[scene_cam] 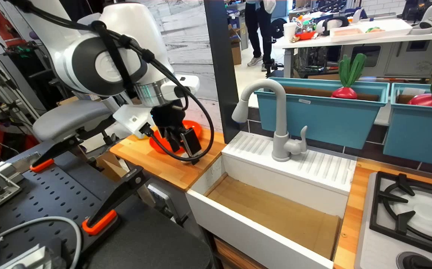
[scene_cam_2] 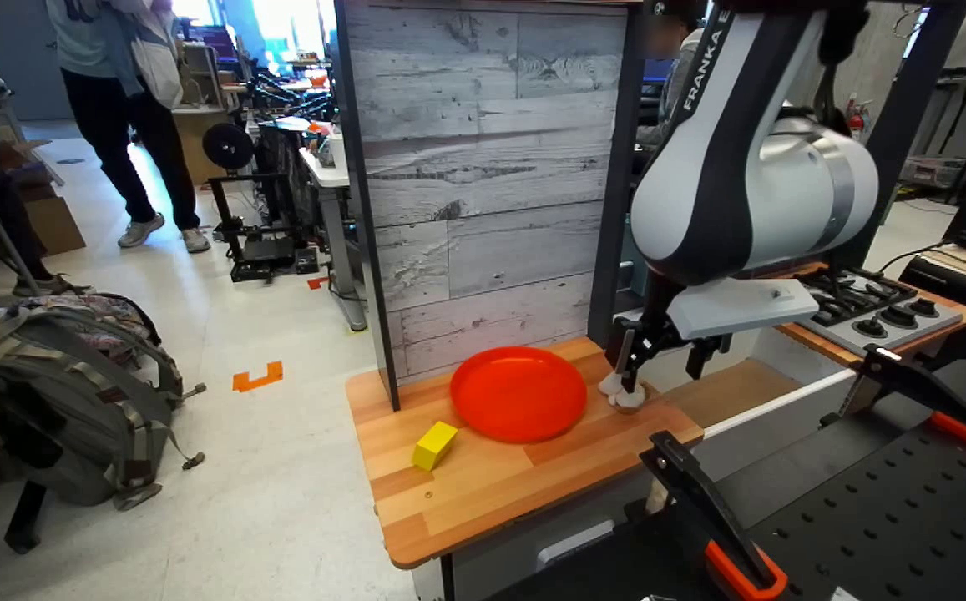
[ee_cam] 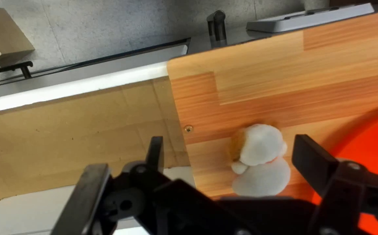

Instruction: Put the doll on the orange plate

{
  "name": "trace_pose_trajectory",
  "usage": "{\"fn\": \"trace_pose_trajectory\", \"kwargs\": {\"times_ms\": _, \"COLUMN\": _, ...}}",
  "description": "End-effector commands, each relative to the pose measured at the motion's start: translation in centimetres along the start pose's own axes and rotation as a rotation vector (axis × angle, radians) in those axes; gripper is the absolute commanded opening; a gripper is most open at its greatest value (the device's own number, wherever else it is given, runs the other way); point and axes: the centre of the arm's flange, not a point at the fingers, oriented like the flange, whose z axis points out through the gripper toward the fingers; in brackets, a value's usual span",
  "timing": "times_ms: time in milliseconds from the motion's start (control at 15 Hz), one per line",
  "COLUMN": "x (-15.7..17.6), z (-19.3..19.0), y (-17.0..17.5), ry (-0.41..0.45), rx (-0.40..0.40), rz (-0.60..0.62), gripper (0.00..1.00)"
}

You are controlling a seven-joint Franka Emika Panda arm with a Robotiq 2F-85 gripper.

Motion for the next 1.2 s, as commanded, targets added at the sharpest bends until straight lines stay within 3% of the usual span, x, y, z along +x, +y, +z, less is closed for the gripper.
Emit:
{"fn": "trace_pose_trajectory", "kwargs": {"times_ms": 0, "x": 1.9, "z": 2.0, "y": -0.6, "ry": 0.027, "rx": -0.016, "rz": 0.006, "gripper": 1.0}}
{"fn": "trace_pose_trajectory", "kwargs": {"times_ms": 267, "x": 2.9, "z": 3.0, "y": -0.9, "ry": 0.035, "rx": -0.005, "rz": 0.019, "gripper": 1.0}}
{"fn": "trace_pose_trajectory", "kwargs": {"times_ms": 333, "x": 3.0, "z": 3.2, "y": -0.9, "ry": 0.034, "rx": -0.004, "rz": 0.015, "gripper": 0.75}}
{"fn": "trace_pose_trajectory", "kwargs": {"times_ms": 467, "x": 3.2, "z": 3.5, "y": -0.9, "ry": 0.037, "rx": -0.005, "rz": 0.017, "gripper": 0.68}}
{"fn": "trace_pose_trajectory", "kwargs": {"times_ms": 1000, "x": 3.6, "z": 3.3, "y": -0.4, "ry": 0.048, "rx": 0.002, "rz": 0.024, "gripper": 0.06}}
{"fn": "trace_pose_trajectory", "kwargs": {"times_ms": 1133, "x": 3.5, "z": 2.4, "y": -0.5, "ry": 0.058, "rx": 0.015, "rz": 0.023, "gripper": 0.03}}
